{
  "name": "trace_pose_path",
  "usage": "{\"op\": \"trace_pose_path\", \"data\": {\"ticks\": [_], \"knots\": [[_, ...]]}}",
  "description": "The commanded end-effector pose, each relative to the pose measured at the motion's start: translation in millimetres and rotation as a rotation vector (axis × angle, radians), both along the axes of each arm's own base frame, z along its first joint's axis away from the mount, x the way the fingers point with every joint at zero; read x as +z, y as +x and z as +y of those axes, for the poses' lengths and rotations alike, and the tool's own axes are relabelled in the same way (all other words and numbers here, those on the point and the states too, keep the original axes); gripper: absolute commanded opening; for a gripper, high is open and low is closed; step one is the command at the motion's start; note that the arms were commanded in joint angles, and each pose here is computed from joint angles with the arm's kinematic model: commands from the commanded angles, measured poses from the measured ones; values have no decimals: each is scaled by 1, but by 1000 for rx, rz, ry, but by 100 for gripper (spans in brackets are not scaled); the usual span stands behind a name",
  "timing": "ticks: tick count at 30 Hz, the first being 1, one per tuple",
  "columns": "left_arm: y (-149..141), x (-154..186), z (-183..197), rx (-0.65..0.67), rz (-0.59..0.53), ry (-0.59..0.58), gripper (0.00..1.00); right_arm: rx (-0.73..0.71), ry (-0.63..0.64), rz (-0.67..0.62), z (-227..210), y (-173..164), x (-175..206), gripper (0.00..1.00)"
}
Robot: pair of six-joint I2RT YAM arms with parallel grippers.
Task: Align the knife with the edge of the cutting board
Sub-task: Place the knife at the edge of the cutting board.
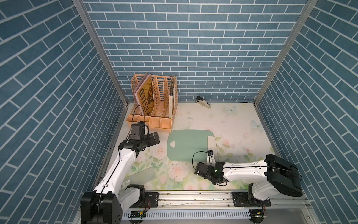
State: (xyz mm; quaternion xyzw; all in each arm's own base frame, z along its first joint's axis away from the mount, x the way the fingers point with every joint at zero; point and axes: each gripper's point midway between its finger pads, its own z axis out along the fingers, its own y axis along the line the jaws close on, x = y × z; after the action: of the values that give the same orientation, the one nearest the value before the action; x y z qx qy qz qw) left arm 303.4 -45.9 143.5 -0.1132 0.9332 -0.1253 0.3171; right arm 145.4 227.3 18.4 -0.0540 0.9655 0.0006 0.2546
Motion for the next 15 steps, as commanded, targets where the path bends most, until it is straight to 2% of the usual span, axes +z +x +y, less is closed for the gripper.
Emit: {"op": "trace_pose_path", "data": {"ticks": [1, 15], "knots": [[-3, 0, -1, 0, -2, 2, 100, -16, -19, -10, -10, 1, 1, 0], [-3, 0, -2, -2, -1, 2, 100, -8, -21, -7, -7, 1, 0, 0]]}}
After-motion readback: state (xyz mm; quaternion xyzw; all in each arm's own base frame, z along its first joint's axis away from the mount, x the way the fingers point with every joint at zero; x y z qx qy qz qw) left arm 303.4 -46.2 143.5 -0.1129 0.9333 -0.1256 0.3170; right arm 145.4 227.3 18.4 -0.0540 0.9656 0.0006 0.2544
